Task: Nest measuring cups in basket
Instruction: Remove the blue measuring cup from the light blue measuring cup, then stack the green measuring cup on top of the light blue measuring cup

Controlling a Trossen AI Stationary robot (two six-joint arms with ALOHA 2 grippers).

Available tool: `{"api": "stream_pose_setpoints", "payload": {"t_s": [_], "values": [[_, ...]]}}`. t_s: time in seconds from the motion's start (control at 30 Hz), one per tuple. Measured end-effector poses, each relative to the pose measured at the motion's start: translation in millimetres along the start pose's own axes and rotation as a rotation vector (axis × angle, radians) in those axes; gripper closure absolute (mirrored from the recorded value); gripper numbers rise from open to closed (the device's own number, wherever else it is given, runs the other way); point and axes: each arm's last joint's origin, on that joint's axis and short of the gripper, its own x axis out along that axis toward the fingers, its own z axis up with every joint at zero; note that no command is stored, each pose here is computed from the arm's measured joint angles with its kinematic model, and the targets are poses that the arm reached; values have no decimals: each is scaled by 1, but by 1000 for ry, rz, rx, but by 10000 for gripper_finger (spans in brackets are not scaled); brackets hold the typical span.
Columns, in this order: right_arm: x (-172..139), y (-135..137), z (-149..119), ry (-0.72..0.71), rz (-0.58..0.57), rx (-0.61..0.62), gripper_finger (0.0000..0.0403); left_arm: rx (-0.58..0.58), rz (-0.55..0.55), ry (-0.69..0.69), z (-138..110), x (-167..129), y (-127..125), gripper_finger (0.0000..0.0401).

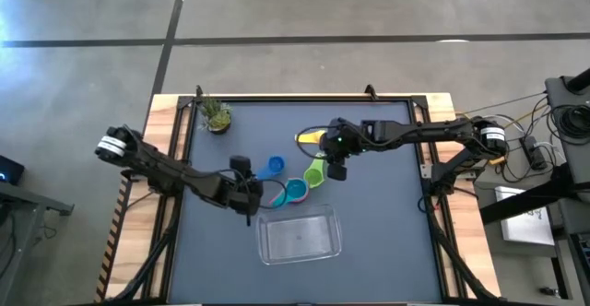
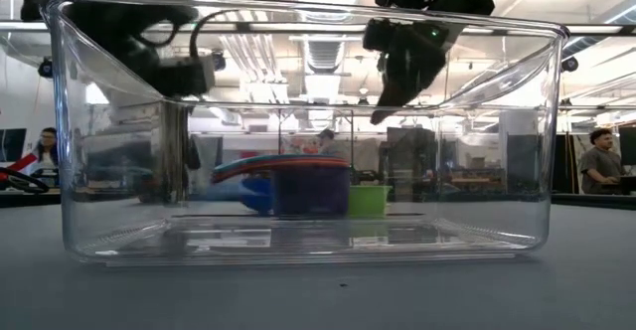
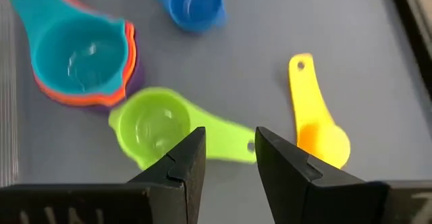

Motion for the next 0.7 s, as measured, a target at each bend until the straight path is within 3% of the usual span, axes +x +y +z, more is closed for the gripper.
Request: {"api": "stream_pose_setpoints", "payload": {"t_s": [0.23, 0.53, 0.7], "values": [[6, 2, -19, 102, 11, 35, 280, -113, 7, -78, 6, -27, 19, 199], [34, 3, -54, -16, 1, 295, 280, -342, 59, -368, 7, -59, 46, 205], [38, 3, -60, -49, 2, 355, 274, -405, 50, -516, 6, -66, 53, 214]]}}
